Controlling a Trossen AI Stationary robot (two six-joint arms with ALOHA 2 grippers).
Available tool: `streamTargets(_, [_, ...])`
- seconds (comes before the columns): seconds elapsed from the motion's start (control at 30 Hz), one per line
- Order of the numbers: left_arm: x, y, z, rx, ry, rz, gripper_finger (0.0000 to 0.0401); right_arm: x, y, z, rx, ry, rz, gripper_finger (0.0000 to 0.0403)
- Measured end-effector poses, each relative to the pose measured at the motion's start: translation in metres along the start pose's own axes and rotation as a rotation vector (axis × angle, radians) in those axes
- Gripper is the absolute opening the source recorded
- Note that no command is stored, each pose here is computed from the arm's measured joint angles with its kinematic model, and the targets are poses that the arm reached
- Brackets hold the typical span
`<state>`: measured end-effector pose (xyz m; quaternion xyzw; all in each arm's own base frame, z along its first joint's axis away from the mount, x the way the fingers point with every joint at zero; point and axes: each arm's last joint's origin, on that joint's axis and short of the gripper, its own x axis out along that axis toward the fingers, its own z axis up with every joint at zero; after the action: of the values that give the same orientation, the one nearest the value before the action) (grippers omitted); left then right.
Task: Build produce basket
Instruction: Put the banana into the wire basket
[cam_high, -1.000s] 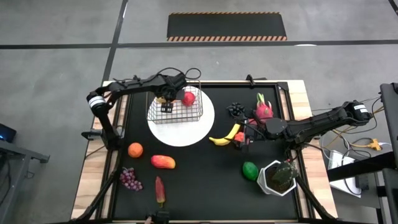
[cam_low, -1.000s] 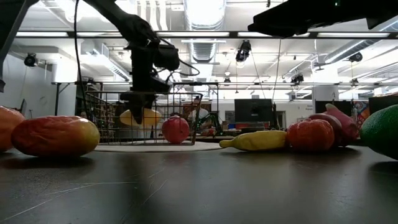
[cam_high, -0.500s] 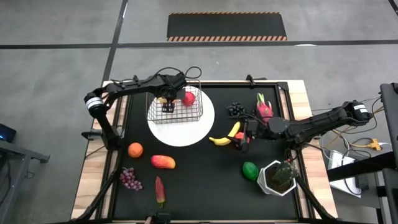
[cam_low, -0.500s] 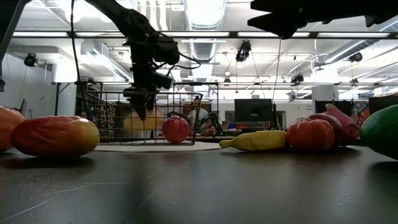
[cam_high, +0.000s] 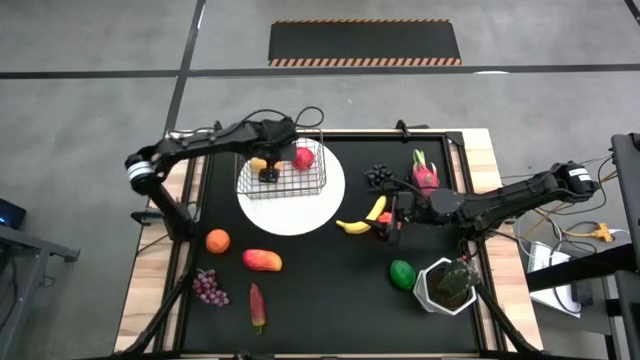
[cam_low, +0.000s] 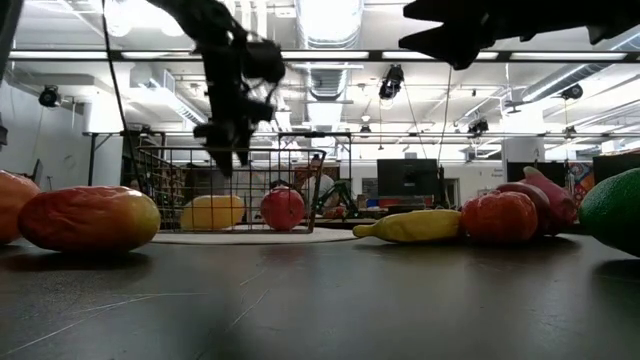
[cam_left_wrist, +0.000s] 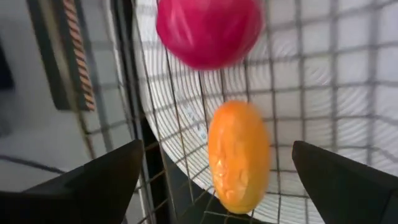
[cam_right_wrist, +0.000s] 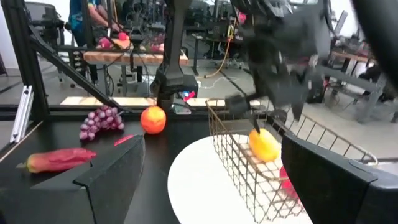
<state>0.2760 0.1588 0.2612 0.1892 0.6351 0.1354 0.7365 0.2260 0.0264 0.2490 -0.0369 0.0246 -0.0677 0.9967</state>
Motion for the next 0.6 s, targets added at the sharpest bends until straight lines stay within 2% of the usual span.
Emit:
streamTargets(0.07, [-0.021,-0.005,0.003,-0.018,-0.084,0.018,0.0393,0.0,0.0,0.0,0.019,0.004,-0.001,0.0359])
streamTargets(0.13, [-0.044,-0.008,0.006,-0.103,-0.213,0.028,0.0393,0.0,0.0,0.0,0.032,0.003,-0.009,0.0358])
streamTargets(0.27, [-0.089,-0.021,0.002,-0.234,-0.475,-0.1,0.0393,0.0,-0.001,-0.002,0.074,0.019,-0.042,0.0358])
streamTargets(0.33, [-0.106,-0.033,-0.002,-0.239,-0.583,-0.127,0.0393,0.0,-0.001,-0.004,0.088,0.038,-0.052,0.0358])
streamTargets(0.47, [-0.126,-0.06,-0.013,-0.206,-0.826,-0.111,0.0393,0.001,-0.001,-0.009,0.093,0.092,-0.053,0.0358])
streamTargets(0.6, [-0.128,-0.08,-0.023,-0.228,-1.037,-0.092,0.0393,0.008,0.001,-0.003,0.097,0.206,-0.057,0.0359])
